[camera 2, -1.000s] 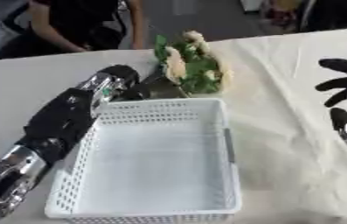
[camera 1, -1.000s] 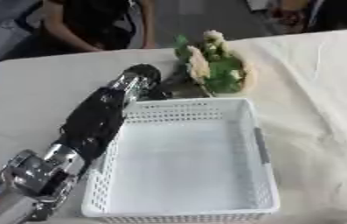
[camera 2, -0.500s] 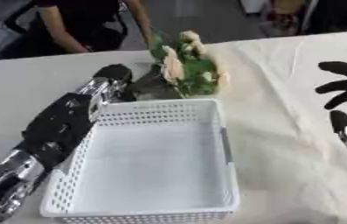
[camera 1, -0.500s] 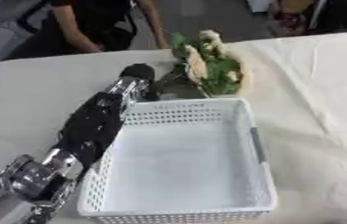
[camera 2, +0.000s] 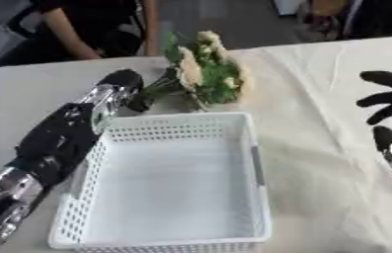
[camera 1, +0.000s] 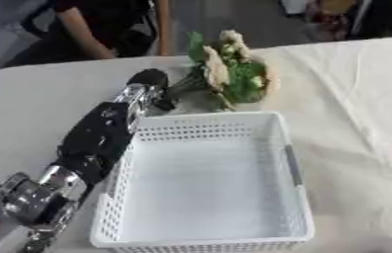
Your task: Pick up objects on the table and place them in the box.
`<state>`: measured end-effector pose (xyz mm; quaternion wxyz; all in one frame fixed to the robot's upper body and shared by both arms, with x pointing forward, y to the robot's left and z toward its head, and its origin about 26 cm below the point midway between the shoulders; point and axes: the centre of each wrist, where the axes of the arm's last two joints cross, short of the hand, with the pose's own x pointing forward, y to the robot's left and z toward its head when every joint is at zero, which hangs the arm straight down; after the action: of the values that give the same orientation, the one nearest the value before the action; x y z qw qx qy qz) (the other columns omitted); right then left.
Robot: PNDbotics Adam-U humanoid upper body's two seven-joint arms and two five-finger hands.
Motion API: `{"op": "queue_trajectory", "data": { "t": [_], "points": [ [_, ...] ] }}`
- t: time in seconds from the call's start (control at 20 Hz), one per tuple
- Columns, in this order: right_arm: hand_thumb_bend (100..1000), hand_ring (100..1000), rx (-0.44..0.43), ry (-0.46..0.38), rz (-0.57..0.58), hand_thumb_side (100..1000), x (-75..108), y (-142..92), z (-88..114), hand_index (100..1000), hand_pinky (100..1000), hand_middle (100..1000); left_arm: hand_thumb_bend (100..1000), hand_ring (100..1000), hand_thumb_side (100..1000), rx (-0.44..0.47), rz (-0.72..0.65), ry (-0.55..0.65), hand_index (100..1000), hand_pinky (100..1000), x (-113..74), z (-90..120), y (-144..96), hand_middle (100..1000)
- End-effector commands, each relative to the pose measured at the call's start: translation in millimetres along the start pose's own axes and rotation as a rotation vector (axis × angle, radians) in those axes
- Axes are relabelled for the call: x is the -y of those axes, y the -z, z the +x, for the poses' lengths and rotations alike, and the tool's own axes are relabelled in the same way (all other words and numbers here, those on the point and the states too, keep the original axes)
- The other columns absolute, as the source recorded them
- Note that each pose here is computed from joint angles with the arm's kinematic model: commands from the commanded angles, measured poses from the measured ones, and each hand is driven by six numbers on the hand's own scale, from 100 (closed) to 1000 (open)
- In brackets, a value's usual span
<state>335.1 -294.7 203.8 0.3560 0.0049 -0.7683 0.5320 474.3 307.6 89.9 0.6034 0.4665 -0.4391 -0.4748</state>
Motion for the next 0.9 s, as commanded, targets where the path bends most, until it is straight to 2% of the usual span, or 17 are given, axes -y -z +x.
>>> {"op": "queue_trajectory", "data": {
  "t": [0.05,0.45,0.5,0.55,0.9],
  "points": [
    [100,820,0.011,-0.041,0.004,296,8.0,-1.6,6.2,1000,668,977,100,100,365,-0.011,0.104,-0.034,121,100,-35.6,-9.7,1.4,100],
    [100,821,-0.001,-0.038,0.005,294,6.9,-4.2,4.7,1000,668,977,100,100,397,-0.02,0.247,-0.177,120,100,-77.2,-20.2,-1.7,100],
    [100,821,-0.003,-0.038,0.006,287,6.7,-4.5,4.5,1000,668,977,100,100,580,-0.019,0.258,-0.196,120,100,-80.4,-21.5,-2.3,100],
    [100,821,-0.004,-0.038,0.006,293,6.6,-4.9,4.4,1000,669,977,100,100,402,-0.016,0.266,-0.211,120,100,-82.8,-22.3,-2.9,100],
    [100,821,-0.023,-0.037,0.007,291,5.4,-8.7,2.3,1000,668,977,100,100,425,0.067,0.32,-0.311,120,100,-107.9,-19.2,-11.6,100]
  ]
}}
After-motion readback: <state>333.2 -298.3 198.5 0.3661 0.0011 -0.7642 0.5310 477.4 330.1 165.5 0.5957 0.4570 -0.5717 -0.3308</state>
